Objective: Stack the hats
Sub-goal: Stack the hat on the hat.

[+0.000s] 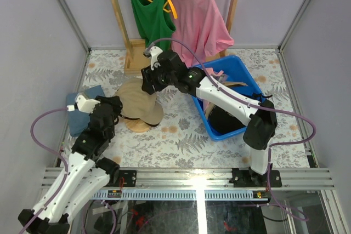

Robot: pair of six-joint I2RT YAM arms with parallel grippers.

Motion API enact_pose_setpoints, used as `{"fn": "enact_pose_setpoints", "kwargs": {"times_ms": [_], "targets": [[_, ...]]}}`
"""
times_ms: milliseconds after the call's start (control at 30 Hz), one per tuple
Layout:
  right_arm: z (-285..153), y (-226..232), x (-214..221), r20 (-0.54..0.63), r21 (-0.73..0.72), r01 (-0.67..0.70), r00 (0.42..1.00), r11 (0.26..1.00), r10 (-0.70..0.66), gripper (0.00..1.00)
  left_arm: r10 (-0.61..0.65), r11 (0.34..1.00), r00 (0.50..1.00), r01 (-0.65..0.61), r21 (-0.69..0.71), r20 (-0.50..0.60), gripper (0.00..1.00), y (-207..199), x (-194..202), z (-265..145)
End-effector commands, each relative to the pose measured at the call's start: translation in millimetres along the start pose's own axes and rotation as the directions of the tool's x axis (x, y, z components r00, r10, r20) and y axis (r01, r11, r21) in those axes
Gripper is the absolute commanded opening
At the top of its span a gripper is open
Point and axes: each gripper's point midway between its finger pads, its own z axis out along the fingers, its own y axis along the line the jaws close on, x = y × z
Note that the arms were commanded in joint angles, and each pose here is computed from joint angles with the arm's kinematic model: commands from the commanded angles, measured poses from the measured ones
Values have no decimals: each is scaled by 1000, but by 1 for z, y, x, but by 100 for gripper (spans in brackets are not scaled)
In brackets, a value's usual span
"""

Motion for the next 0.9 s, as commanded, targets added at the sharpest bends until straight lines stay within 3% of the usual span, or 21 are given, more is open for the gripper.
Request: {"fn": "enact_pose_setpoints", "kwargs": {"times_ms": [0,367,867], "targets": [[-14,15,-11,38,-9,15,999,1000,-15,59,57,998,995,-59,-21,-85,31,22,13,-15],[-16,26,1,32,-10,27,999,1000,-26,59,29,1000,995,-29,4,-100,31,20,8,-28],[-35,25,-20,89,32,50,995,998,-53,62,34,999,998,-34,-5,-53,38,9,-14,-31]]}}
